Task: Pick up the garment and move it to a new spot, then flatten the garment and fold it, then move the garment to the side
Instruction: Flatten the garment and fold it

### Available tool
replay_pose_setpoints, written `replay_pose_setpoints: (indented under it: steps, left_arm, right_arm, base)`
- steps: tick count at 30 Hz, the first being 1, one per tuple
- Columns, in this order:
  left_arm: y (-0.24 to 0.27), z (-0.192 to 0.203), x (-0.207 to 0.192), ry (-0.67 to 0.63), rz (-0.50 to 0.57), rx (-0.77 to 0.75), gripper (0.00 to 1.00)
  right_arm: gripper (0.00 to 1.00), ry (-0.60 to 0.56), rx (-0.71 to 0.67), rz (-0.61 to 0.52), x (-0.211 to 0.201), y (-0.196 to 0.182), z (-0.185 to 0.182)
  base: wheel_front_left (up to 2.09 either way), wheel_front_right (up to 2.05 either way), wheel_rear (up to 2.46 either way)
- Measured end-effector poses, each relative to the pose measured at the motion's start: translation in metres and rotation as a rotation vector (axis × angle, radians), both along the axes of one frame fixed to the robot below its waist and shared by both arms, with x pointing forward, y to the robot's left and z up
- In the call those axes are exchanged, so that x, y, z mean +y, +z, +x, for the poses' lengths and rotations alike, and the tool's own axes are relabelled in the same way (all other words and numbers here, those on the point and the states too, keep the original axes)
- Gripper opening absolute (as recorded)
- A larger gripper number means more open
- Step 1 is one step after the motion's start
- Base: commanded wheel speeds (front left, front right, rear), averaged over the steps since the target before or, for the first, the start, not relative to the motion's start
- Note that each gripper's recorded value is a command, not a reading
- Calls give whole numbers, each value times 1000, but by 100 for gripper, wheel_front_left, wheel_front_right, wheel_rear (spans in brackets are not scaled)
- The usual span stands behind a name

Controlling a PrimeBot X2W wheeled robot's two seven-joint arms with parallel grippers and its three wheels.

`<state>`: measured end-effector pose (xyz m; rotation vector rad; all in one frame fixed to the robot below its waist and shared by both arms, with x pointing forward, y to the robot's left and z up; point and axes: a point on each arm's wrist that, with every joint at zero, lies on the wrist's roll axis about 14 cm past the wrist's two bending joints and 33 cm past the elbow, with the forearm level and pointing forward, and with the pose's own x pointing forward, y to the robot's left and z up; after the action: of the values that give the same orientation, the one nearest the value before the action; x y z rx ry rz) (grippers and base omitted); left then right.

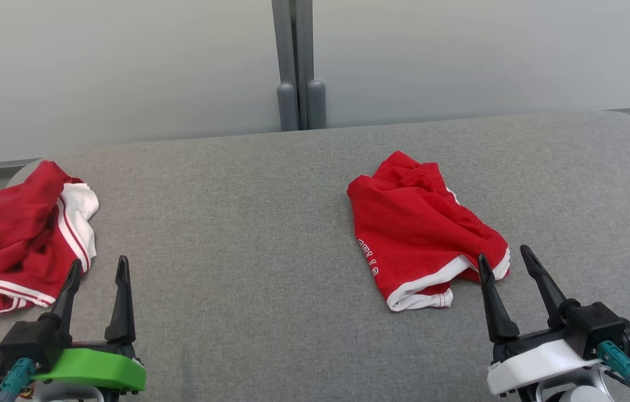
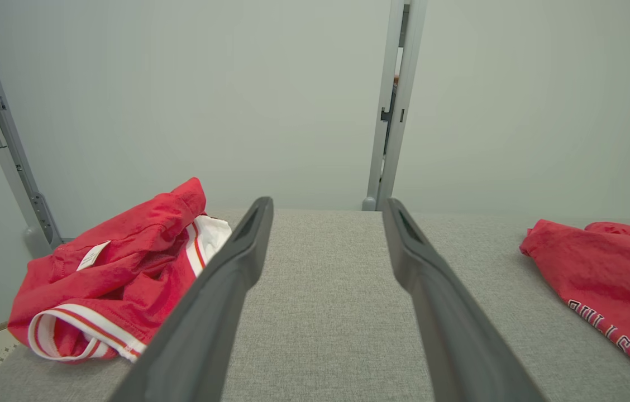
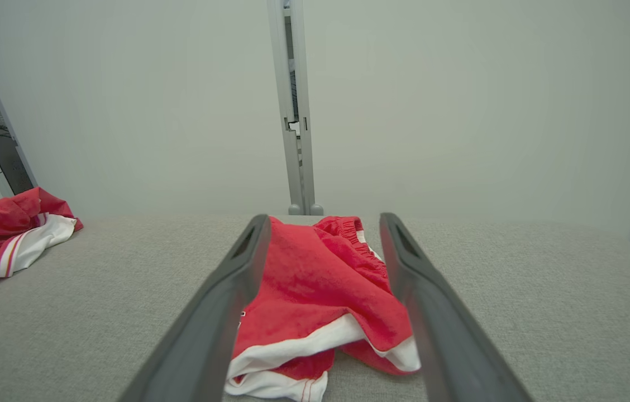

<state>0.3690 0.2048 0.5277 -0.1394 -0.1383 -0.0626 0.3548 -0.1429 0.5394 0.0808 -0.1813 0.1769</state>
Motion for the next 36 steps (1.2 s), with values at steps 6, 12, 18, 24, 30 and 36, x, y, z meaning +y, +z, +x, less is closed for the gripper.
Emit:
replay_pose_setpoints:
  steps: [6,12,18,24,30,36]
  left_arm:
    - [-1,1,-1,-1,-1,3,100]
    - [-3,0,0,5,-8,8,100]
    - [-7,0,-2,8,-19,18,100]
    - [-9,10,-6,1,-24,26,100]
    - [-15,22,-7,-1,-24,42,100]
    - [-20,29,-3,9,-20,57,100]
  right_arm:
    - [100,-5,5,1,-2,-2,0]
    - [100,-4,-9,-13,-1,3,8]
    - [100,4,-18,-87,-8,9,34]
    - [100,-17,36,-154,-27,-4,70]
    - [100,-43,195,-174,-43,-54,93]
    - [100,-59,367,-159,-48,-108,102]
  base:
    - [0,0,0]
    - [0,0,0]
    - [0,0,0]
    - [0,0,0]
    - [0,0,0]
    - [0,0,0]
